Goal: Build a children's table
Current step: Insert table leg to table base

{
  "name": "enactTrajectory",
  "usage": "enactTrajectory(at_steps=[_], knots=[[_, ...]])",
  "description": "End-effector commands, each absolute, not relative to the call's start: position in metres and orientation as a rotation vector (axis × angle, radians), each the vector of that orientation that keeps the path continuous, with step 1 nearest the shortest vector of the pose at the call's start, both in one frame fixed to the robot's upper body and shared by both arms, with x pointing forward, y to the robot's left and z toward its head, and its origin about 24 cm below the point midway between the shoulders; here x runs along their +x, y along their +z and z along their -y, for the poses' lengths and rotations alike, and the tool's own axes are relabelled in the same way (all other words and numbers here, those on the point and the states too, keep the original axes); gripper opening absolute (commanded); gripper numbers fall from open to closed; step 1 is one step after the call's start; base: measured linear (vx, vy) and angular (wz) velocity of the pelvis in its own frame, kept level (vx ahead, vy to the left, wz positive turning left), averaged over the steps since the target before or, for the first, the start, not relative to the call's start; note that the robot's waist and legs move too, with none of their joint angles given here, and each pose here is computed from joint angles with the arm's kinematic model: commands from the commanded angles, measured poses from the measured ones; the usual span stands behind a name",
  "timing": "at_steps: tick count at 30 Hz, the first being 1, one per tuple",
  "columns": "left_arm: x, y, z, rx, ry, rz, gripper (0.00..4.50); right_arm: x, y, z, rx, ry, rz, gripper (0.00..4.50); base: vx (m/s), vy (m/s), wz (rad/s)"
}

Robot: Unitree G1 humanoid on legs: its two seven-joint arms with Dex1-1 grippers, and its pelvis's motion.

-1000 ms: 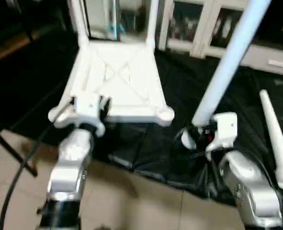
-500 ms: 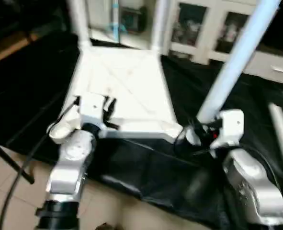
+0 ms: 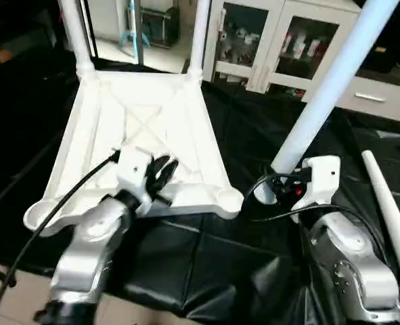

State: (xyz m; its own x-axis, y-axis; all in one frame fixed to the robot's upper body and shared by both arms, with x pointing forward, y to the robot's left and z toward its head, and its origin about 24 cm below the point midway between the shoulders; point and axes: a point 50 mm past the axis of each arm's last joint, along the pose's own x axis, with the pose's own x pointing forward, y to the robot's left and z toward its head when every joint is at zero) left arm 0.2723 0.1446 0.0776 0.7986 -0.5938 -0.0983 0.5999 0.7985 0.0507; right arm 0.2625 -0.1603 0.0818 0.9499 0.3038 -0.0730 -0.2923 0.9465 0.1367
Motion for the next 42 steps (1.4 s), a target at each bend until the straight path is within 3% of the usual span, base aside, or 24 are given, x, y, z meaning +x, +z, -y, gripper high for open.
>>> enactTrajectory(at_steps=[1,3,5,9,16,19,22,28,36,42], knots=[[0.270,0.076,-0.134,0.084,-0.783,-0.103,1.27,0.262,0.091,0.170,0.123,0.285,-0.055,1.86,-0.052,-0.003,0.07],[0.272,0.068,-0.134,0.163,-0.947,-0.191,1.43,0.265,0.093,0.172,0.104,0.335,-0.060,1.86,-0.056,-0.008,0.10],[0.273,0.067,-0.134,0.185,-0.977,-0.207,1.59,0.267,0.093,0.173,0.100,0.345,-0.064,1.86,-0.026,-0.006,0.06],[0.303,0.067,-0.135,0.246,-1.048,-0.254,1.90,0.273,0.092,0.173,0.045,0.539,-0.125,1.86,0.000,0.000,0.00],[0.327,0.075,-0.135,0.351,-1.134,-0.296,2.32,0.276,0.100,0.176,-0.027,0.679,-0.136,1.86,0.000,0.000,0.00],[0.326,0.074,-0.134,0.350,-1.181,-0.324,2.65,0.276,0.102,0.177,-0.030,0.685,-0.134,1.86,0.000,0.000,0.00],[0.323,0.071,-0.128,0.335,-1.315,-0.387,2.65,0.277,0.106,0.181,-0.021,0.699,-0.130,1.86,0.000,0.000,0.00],[0.327,0.068,-0.123,0.313,-1.371,-0.402,2.65,0.281,0.109,0.183,-0.022,0.672,-0.103,1.86,0.000,0.000,0.00],[0.331,0.060,-0.120,0.352,-1.322,-0.412,2.65,0.281,0.110,0.184,0.007,0.616,-0.077,1.86,0.000,0.000,0.00],[0.337,0.051,-0.121,0.421,-1.273,-0.426,2.65,0.282,0.108,0.180,0.139,0.564,-0.053,1.86,0.000,0.000,0.00]])
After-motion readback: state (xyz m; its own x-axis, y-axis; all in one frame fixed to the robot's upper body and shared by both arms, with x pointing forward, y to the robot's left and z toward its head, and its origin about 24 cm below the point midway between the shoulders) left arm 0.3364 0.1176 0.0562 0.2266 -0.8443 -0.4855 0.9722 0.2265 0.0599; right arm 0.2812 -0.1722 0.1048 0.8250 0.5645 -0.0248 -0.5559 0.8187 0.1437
